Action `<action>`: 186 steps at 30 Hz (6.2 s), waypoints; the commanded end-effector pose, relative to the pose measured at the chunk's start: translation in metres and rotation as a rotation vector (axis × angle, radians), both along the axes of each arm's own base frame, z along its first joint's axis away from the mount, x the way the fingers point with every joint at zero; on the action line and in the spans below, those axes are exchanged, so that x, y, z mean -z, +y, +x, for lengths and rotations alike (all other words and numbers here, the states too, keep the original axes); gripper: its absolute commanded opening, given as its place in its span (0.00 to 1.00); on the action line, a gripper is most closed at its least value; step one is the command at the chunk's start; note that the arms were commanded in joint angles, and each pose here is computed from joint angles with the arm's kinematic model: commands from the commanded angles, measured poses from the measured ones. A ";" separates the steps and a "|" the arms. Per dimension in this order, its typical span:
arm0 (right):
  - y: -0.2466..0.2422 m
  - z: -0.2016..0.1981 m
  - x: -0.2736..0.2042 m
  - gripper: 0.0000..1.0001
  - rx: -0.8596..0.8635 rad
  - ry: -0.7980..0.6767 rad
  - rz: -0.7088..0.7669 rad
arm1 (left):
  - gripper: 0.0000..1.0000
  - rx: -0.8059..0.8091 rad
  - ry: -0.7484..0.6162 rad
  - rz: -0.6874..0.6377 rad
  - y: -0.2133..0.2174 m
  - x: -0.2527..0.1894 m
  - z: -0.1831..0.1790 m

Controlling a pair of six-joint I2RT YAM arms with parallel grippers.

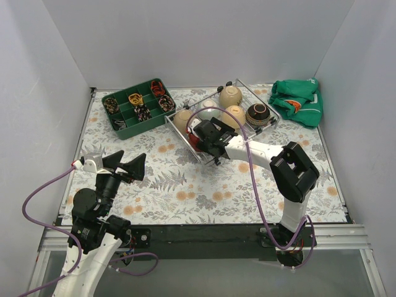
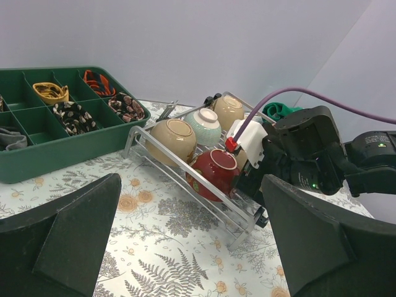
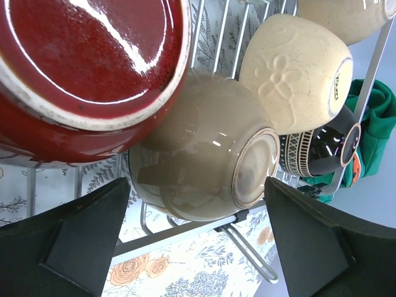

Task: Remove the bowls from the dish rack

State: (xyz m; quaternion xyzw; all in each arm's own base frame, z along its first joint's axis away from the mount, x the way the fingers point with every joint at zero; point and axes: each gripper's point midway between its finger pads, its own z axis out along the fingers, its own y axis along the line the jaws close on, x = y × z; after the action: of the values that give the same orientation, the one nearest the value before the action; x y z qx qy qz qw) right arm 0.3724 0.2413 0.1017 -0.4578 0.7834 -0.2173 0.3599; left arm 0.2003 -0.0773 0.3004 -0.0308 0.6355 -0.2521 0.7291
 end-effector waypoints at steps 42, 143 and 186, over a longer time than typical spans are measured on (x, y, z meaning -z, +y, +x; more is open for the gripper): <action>-0.026 0.021 0.041 0.89 0.050 -0.102 -0.228 | 0.98 -0.004 0.056 0.025 -0.002 0.014 0.007; -0.011 0.037 -0.022 0.91 0.000 -0.012 0.097 | 0.98 0.193 0.319 0.097 -0.056 0.061 0.050; -0.002 0.037 0.031 0.99 -0.173 -0.009 -0.072 | 0.98 0.193 0.327 0.089 -0.055 0.063 0.047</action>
State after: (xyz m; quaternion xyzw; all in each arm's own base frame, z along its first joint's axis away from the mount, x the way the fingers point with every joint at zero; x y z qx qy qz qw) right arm 0.4084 0.2398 0.0917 -0.5187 0.7415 -0.2061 0.3725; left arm 0.2485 -0.1329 0.2406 0.0200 0.7529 -0.2874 0.5917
